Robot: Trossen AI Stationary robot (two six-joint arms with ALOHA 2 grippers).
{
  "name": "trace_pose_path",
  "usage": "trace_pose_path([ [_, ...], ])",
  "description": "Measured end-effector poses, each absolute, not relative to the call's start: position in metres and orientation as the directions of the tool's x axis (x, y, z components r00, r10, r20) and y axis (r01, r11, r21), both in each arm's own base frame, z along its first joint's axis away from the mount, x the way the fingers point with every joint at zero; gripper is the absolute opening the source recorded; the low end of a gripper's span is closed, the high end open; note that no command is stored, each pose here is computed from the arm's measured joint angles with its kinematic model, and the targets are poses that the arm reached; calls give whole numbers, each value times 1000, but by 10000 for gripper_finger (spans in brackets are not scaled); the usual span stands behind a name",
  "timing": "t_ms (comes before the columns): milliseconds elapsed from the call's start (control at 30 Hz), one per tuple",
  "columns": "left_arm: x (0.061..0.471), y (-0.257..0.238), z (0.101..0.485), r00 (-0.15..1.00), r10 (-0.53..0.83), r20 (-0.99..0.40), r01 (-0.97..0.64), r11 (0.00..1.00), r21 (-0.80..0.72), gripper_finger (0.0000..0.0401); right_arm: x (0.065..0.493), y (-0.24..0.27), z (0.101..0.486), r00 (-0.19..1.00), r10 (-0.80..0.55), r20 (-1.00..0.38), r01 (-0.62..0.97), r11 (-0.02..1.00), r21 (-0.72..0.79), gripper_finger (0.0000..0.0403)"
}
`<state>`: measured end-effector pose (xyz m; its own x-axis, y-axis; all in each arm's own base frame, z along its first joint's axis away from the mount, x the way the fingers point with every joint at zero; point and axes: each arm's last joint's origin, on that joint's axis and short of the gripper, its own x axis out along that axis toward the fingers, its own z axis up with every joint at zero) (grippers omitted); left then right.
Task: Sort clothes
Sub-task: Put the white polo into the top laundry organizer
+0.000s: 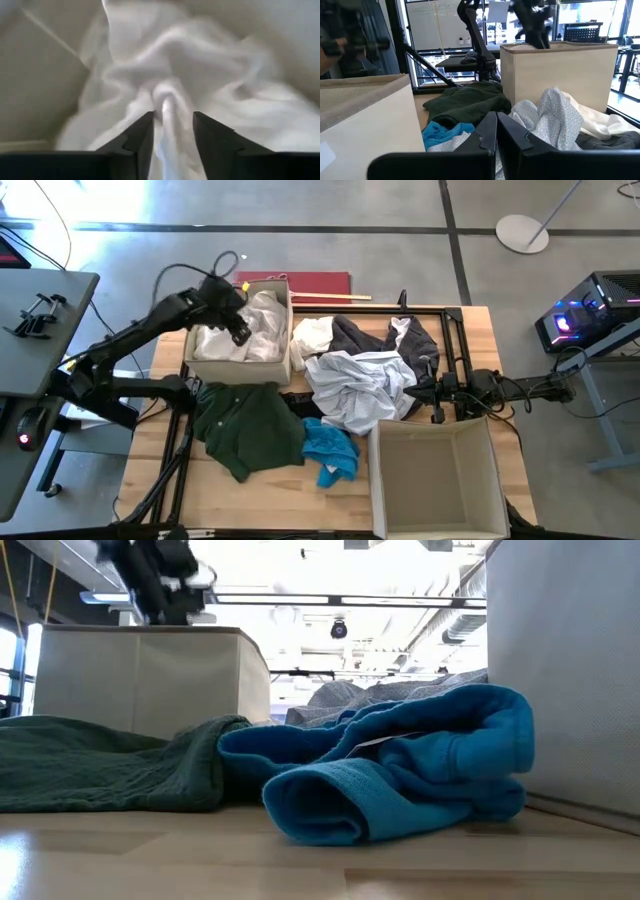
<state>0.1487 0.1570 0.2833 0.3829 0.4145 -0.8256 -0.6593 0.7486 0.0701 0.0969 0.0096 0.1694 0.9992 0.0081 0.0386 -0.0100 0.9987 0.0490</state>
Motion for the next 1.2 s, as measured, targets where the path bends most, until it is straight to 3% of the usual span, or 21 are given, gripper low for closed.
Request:
trace_pose_path([
  [300,168,178,194,194,229,-954,-646,761,51,10,97,10,170,999,8,39,-10,999,49,0],
  [433,174,186,196,129,242,-962,-642,760,105,8,97,10,169,999,8,39,-10,999,49,0],
  [600,172,183,238,113,301,-947,-646,747,160,11,97,10,169,999,8,39,-10,999,49,0],
  [867,147,140,296,351,516,-781,-684,711,162,12,97,10,170,999,8,39,-10,999,49,0],
  [1000,136,118,293,500,577,-646,-685,720,112,12,97,10,169,999,8,39,-10,999,49,0],
  [1200,131,92,270,696,566,-442,-620,784,29,12,97,10,169,999,8,38,-10,999,49,0],
])
